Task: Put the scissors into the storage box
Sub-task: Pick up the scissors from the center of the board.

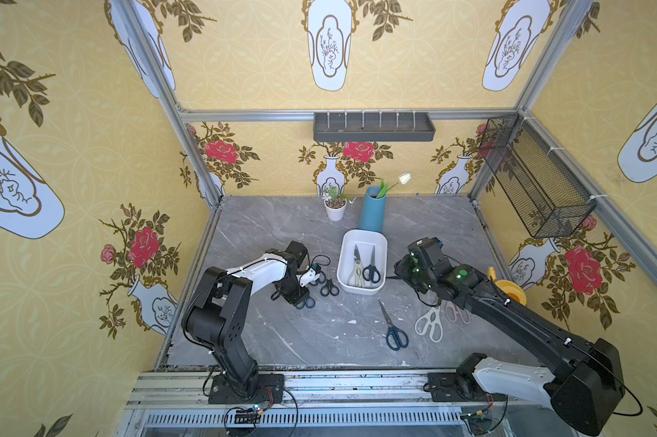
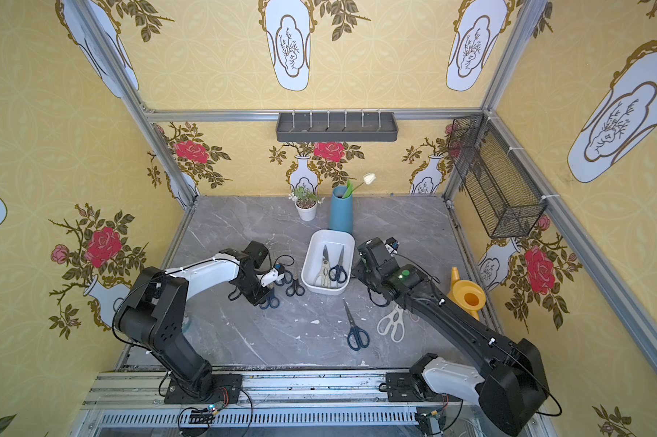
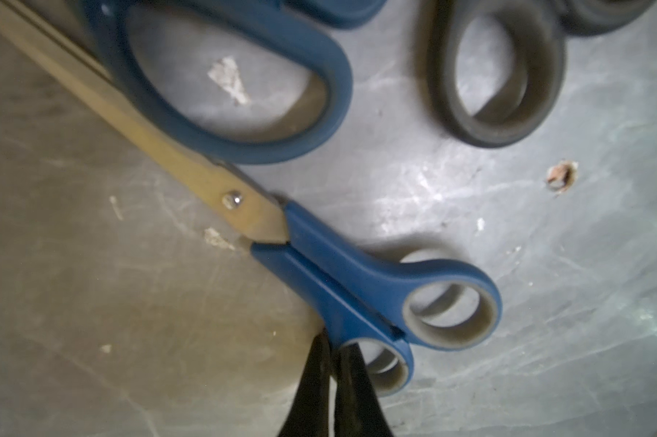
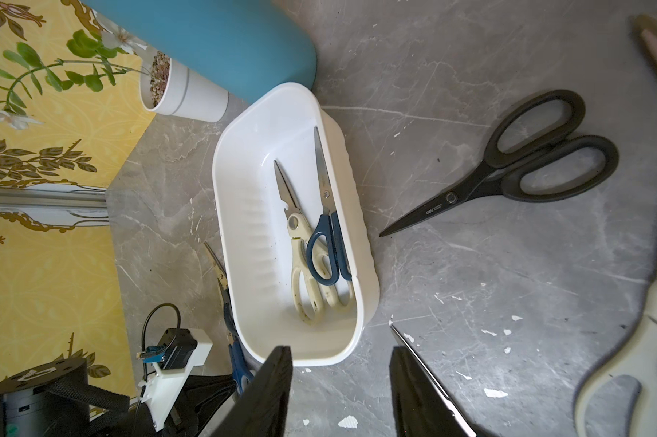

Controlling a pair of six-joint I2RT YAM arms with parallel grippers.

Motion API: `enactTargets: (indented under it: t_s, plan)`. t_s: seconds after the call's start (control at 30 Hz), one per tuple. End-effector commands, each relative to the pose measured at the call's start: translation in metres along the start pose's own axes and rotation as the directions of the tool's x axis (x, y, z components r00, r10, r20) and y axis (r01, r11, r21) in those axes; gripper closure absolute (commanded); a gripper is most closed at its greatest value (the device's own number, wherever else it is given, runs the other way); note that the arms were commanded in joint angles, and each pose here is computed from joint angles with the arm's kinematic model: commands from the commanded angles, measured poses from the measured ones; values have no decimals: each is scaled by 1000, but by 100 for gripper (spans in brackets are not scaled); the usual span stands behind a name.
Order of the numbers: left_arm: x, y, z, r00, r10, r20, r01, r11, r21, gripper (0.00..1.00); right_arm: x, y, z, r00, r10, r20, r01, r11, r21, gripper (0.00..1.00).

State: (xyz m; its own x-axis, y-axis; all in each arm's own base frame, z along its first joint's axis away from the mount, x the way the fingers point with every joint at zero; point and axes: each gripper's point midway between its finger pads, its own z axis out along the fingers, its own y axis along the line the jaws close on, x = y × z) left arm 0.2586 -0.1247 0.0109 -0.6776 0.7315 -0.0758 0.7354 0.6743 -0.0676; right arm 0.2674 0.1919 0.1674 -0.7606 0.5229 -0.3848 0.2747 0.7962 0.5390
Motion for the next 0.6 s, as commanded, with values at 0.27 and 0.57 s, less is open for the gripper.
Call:
enactTargets:
  t_s: [0.27, 0.57]
  plan:
    - [7, 22, -64, 992, -62, 107, 69, 995, -67, 100, -8, 1, 3, 999, 14, 36, -13, 1000, -22, 52]
    - [-51, -16, -125, 956, -78, 283, 68, 997, 47, 100, -10, 2, 8, 1000, 28, 7, -28, 999, -36, 52]
